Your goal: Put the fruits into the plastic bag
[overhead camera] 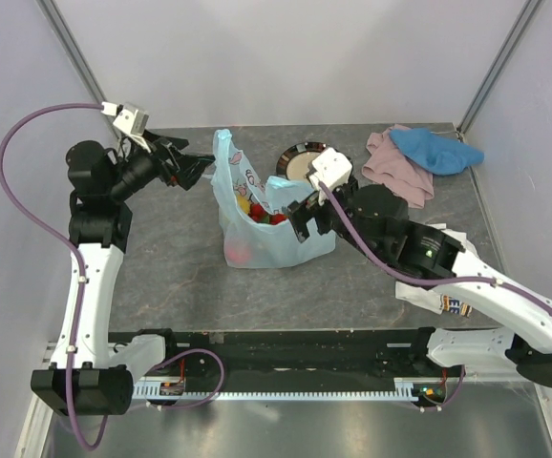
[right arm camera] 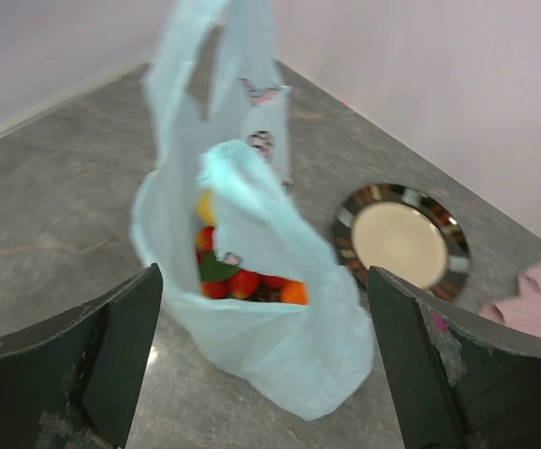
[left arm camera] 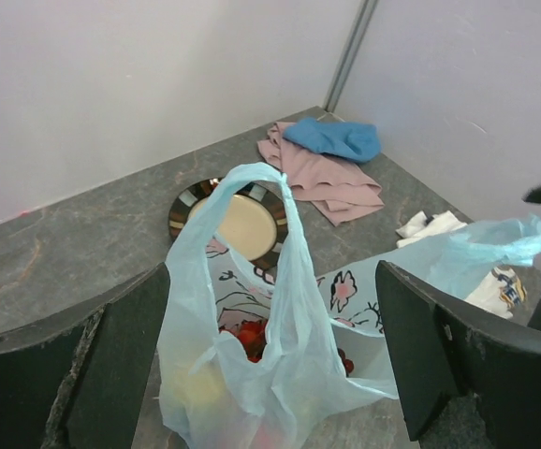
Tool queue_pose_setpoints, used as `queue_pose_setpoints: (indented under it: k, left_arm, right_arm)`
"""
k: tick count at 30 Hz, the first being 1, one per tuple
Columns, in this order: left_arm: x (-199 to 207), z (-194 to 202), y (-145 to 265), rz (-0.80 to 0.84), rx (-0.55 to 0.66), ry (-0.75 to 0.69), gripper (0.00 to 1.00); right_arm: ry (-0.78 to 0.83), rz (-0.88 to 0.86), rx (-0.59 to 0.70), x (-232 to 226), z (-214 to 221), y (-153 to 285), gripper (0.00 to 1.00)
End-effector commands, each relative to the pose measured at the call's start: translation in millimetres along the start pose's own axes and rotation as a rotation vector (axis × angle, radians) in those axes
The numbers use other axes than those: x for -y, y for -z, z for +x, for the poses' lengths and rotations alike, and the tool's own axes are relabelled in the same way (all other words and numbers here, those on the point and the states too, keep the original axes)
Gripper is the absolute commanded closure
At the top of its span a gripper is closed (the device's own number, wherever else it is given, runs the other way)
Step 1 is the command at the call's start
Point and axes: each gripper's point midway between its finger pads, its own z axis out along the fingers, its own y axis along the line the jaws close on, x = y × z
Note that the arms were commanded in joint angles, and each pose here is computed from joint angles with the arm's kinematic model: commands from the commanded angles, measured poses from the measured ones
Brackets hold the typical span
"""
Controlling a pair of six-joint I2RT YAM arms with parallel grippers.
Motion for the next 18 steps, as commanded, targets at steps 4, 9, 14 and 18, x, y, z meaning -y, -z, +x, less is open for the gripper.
queue_pose_setpoints:
  k: [4,9,14,18]
  left_arm:
    - [-25,-12,4,-0.16,0.061,-0.025,0.02]
    - [-46,-5,4,-0.259,0.059,0.028,0.02]
    - [-50,-2,3,-0.265,0.07,0.055,0.02]
    - [-61,-3,12,-0.32,0.082,0.071,0.01]
  right_arm:
    - [0.069,-0.35,0.059,-48,-3,31,0.02]
    - [-0.039,-0.149,0.111,-3,-36,29,0.02]
    - [-0.161,-0.017,0.159,49,-59,26,0.02]
    - [-0.258,0.095,0.172,101,-59,23,0.02]
